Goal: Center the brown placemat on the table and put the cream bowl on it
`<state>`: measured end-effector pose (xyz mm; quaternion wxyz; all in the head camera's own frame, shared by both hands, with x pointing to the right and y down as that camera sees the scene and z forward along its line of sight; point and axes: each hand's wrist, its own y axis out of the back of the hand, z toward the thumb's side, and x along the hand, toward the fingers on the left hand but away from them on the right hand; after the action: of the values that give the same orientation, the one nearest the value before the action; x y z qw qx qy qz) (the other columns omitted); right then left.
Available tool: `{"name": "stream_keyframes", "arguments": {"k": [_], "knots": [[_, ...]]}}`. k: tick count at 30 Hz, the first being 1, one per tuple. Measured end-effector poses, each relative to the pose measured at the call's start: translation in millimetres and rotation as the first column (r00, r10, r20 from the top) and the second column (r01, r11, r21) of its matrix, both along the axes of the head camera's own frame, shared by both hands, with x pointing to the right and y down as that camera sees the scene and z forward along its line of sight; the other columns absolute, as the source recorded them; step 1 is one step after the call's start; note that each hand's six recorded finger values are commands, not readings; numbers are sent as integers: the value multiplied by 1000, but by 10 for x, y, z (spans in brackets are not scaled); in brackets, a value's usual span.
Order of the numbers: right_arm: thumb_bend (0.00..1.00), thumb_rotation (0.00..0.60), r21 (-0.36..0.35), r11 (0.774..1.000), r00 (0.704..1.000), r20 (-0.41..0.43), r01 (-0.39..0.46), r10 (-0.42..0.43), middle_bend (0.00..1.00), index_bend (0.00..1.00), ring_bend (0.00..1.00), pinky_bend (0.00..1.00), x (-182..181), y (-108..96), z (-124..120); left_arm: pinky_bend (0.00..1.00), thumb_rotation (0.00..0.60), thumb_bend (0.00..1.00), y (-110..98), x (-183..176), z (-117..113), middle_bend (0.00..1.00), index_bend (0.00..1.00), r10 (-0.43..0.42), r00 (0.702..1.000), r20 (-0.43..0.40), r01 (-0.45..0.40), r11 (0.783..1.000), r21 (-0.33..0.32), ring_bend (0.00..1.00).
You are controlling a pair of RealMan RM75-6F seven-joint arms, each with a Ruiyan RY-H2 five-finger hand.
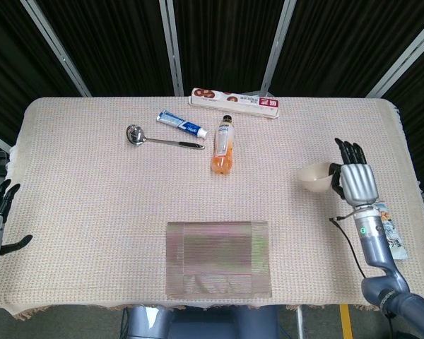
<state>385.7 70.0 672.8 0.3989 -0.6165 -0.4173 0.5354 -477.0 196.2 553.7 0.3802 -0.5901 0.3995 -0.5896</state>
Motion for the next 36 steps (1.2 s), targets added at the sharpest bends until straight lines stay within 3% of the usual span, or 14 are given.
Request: {"name": "stream_keyframes", "arguments": {"k": [1, 3, 5, 6, 8, 9, 11, 15, 22, 30, 36], "knots": [[589, 600, -9, 1000, 1000, -10, -17, 17, 0, 823, 0, 0, 15, -58, 52, 0, 600, 0, -4, -9, 9, 0, 0, -3, 1000, 4, 3, 1000, -1, 0], [577, 600, -23, 999, 999, -20, -42, 42, 0, 728, 0, 0, 25, -124, 130, 0, 600, 0, -10, -23, 22, 0, 0, -8, 1000, 10, 8, 1000, -3, 0], [474, 600, -38, 997, 997, -26, -69, 68, 0, 364, 0, 0, 33, -169, 213, 0, 600, 0, -14, -45, 35, 0, 0, -16, 1000, 17, 16, 1000, -5, 0], [357, 600, -44, 996, 997, -29, -76, 75, 0, 166, 0, 0, 31, -176, 247, 0, 600, 0, -16, -53, 40, 0, 0, -19, 1000, 19, 19, 1000, -6, 0], [129, 600, -67, 995, 996, -31, -80, 78, 0, 0, 0, 0, 12, -158, 329, 0, 600, 0, -19, -74, 47, 0, 0, -26, 999, 24, 26, 1000, -6, 0], [42, 600, -76, 994, 997, -29, -75, 73, 0, 0, 0, 0, 1, -140, 353, 0, 600, 0, -21, -81, 48, 0, 0, -29, 999, 24, 29, 1000, -6, 0], [0, 600, -90, 995, 998, -28, -50, 48, 0, 0, 0, 0, -15, -99, 374, 0, 600, 0, -25, -91, 44, 0, 0, -32, 999, 24, 32, 999, -4, 0], [0, 600, -86, 996, 999, -49, 16, -20, 0, 0, 0, 0, 12, -37, 302, 0, 600, 0, -30, -86, 30, 0, 0, -33, 999, 16, 33, 999, -1, 0], [0, 600, -26, 995, 995, -35, 94, -94, 0, 0, 0, 0, 151, 120, -112, 0, 600, 0, -21, -24, -1, 0, 0, -13, 1000, -7, 13, 1000, 3, 0], [0, 600, -30, 997, 995, 71, 65, -63, 0, 0, 0, 0, 228, 519, -590, 0, 600, 0, 44, 95, 2, 0, 0, 30, 999, -24, -30, 999, -11, 0], [0, 600, -30, 1000, 991, 132, -2, 6, 0, 0, 0, 0, 234, 907, -962, 0, 600, 0, 79, 314, 79, 0, 0, 114, 992, -51, -116, 993, -35, 0]]}}
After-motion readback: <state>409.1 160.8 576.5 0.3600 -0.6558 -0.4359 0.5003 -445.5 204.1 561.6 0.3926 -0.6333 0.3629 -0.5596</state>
